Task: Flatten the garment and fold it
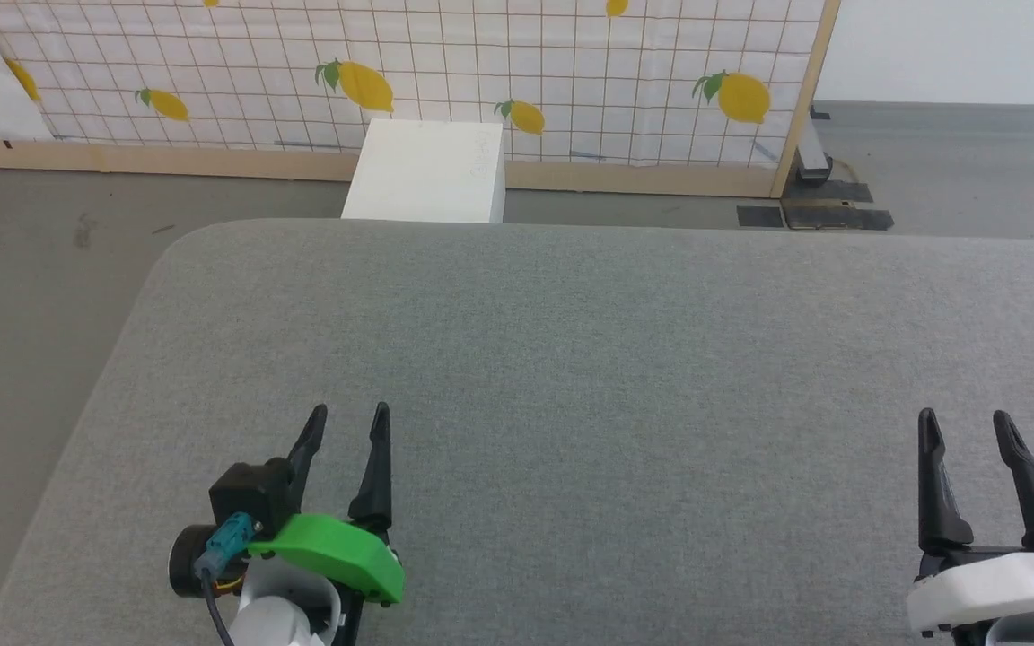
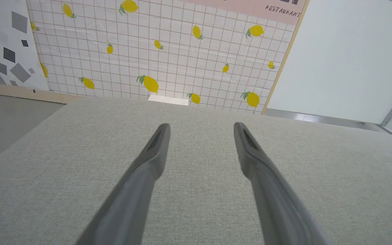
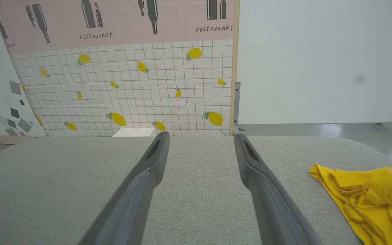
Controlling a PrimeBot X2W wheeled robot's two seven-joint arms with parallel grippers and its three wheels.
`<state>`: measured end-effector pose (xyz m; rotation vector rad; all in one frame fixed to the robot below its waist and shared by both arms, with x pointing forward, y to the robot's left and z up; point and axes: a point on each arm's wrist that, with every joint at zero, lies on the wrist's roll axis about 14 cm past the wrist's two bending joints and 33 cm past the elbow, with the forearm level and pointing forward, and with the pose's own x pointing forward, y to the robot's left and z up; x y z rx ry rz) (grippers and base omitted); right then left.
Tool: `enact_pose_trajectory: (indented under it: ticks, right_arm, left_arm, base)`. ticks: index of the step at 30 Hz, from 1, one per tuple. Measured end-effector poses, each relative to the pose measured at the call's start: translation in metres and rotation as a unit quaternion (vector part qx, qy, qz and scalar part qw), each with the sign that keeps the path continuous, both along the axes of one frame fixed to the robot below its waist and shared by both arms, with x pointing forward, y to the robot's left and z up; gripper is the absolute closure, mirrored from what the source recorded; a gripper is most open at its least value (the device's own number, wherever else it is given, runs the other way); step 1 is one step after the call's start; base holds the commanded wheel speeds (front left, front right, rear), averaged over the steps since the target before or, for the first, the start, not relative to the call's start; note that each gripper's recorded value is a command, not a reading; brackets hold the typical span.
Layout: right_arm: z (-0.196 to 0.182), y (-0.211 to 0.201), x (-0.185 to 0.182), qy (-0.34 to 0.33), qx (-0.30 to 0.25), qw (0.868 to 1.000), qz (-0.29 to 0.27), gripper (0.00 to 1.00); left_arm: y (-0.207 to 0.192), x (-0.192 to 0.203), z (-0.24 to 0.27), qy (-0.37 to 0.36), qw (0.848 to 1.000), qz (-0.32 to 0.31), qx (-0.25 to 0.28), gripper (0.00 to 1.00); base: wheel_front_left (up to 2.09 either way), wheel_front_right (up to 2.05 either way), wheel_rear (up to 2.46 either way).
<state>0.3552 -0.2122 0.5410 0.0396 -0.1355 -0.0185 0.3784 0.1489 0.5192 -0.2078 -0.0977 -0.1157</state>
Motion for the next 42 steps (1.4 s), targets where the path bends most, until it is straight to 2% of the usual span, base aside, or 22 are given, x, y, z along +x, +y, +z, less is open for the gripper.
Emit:
enact_pose_trajectory:
  ticks: [3, 4, 28, 42]
  right_arm:
    - [0.0004, 0.001, -0.0001, -0.001, 0.004, 1.0, 0.002, 0.0]
    - [0.0006, 0.0014, -0.0002, -0.001, 0.005, 1.0, 0.002, 1.0]
    - [-0.0019, 0.0042, 0.0002, 0.006, 0.003, 1.0, 0.006, 1.0]
    - [-0.0053, 0.0095, 0.0008, 0.016, -0.002, 1.0, 0.014, 1.0]
  left_arm:
    - [0.0002, -0.0006, -0.0012, 0.002, 1.0, 0.001, 0.0, 0.0]
    - [0.0003, -0.0008, -0.0014, 0.002, 1.0, 0.001, 0.0, 1.0]
    - [0.0001, 0.0013, 0.0022, 0.002, 1.0, -0.001, 0.004, 1.0]
    - [0.002, 0.0027, 0.0055, 0.003, 1.0, 0.002, 0.024, 1.0]
  base:
    - [0.0, 0.0, 0.0]
    - [0.0, 0.0, 0.0]
    - [0.0, 0.0, 0.0]
    - [0.0, 0.0, 0.0]
